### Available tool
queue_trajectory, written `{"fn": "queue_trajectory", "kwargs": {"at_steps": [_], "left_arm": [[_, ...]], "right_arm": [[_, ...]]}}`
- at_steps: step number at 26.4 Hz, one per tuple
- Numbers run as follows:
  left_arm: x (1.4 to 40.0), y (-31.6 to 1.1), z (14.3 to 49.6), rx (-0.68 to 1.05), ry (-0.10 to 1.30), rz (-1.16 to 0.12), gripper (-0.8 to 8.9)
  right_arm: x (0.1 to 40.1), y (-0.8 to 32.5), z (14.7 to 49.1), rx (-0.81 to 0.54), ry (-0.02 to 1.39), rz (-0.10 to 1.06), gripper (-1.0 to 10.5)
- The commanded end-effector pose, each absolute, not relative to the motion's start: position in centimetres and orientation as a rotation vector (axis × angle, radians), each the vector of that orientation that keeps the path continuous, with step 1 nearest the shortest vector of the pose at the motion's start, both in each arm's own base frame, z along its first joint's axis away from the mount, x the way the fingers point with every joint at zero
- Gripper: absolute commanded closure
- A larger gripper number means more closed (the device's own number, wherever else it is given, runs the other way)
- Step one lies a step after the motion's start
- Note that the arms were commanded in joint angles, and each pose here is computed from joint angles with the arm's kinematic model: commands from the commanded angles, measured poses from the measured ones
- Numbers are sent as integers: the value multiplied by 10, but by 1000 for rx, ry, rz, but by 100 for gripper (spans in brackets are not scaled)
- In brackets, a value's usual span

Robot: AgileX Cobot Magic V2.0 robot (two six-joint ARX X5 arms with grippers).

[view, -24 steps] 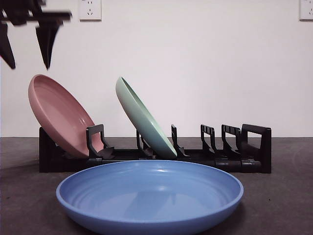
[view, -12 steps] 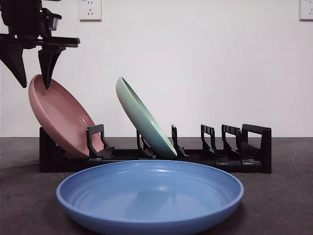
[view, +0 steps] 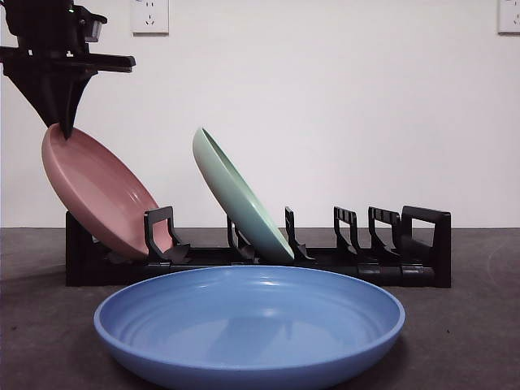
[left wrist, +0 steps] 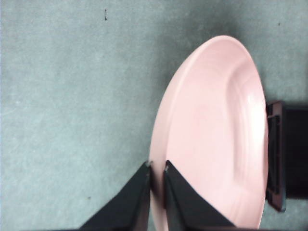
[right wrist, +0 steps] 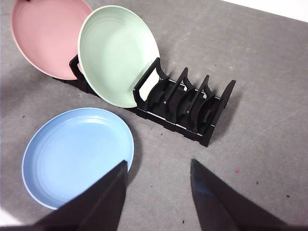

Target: Place the plate

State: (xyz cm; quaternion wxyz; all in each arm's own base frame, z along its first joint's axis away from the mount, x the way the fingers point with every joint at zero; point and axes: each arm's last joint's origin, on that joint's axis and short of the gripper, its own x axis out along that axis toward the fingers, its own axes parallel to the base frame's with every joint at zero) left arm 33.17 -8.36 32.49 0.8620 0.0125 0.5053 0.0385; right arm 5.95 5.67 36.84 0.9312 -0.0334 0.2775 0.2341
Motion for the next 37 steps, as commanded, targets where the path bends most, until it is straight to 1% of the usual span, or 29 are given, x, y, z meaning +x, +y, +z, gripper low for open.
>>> {"fn": "queue_trajectory", "kwargs": {"at_steps": [1, 3, 7, 10, 12, 14, 19, 21, 25, 28, 37], "left_arm": [[332, -86, 339, 46, 1053, 49, 805], [328, -84, 357, 66, 1034, 64, 805], [316, -80, 406, 80, 960, 58, 805], [296, -74, 439, 84, 936, 51, 805], [278, -70, 451, 80, 925, 49, 805], [267, -67, 456, 80, 923, 47, 805], [235, -59, 472, 56, 864, 41, 805], [221, -57, 474, 44, 853, 18, 805], [199, -54, 460, 35, 894, -23, 805], [184, -51, 436, 23, 896, -32, 805], [134, -44, 327, -224, 971, -172, 805]], "right_arm": [[59, 57, 372, -51, 559, 480, 740], [59, 57, 372, -51, 559, 480, 740], [59, 57, 372, -51, 559, 480, 740], [59, 57, 372, -51, 559, 481, 740], [59, 57, 372, -53, 558, 481, 740], [59, 57, 372, -53, 559, 481, 740], [59, 57, 372, -54, 559, 482, 740], [59, 57, 372, -54, 559, 481, 740], [59, 57, 372, -54, 559, 481, 740], [59, 57, 372, -53, 559, 481, 740], [59, 57, 372, -53, 559, 481, 740]]}}
